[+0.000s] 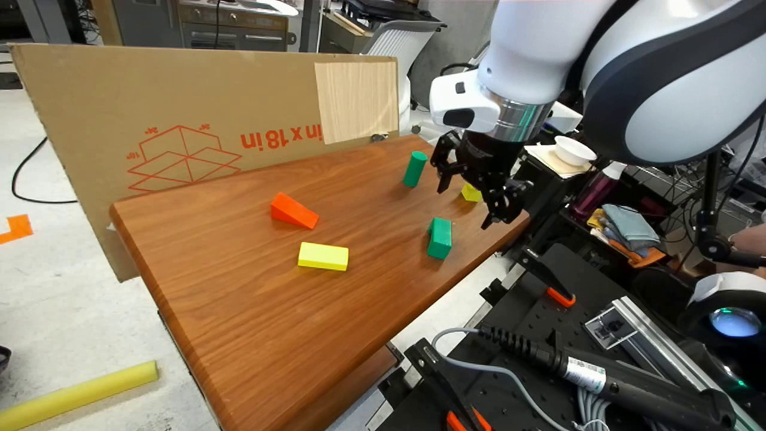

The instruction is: Move the green block that is closer to you away from you

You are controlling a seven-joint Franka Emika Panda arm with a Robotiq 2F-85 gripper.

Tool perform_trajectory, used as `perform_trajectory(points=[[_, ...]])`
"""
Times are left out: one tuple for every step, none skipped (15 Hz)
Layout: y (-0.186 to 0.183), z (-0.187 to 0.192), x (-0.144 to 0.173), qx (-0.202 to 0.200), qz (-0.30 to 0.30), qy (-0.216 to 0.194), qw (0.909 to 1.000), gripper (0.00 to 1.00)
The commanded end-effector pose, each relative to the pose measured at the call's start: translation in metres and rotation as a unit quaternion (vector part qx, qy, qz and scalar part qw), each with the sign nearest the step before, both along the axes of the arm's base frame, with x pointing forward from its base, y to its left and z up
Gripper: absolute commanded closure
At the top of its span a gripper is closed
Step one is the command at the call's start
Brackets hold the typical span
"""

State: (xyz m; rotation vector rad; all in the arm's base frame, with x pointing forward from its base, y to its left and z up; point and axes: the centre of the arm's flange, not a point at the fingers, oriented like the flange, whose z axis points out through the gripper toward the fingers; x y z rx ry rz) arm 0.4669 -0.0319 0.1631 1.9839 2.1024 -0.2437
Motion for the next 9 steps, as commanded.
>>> perform_trajectory(points=[[-0.001,0.001,-0.010,0.021,0.095,0.018,0.9951,0.00],[0.002,0.000,-0.011,0.020,0.121,0.025,0.9922,0.00],[0.007,-0.002,-0.012,0.019,0.147,0.032,0.9885,0.00],[0.014,-0.004,-0.015,0.017,0.172,0.038,0.9842,0.00],[0.021,-0.006,-0.017,0.015,0.198,0.044,0.9792,0.00],[0.027,-0.008,-0.019,0.013,0.222,0.049,0.9737,0.00],[0.032,-0.010,-0.020,0.011,0.246,0.054,0.9677,0.00],[0.038,-0.012,-0.021,0.009,0.269,0.060,0.9612,0.00],[0.042,-0.014,-0.021,0.006,0.292,0.065,0.9540,0.00]])
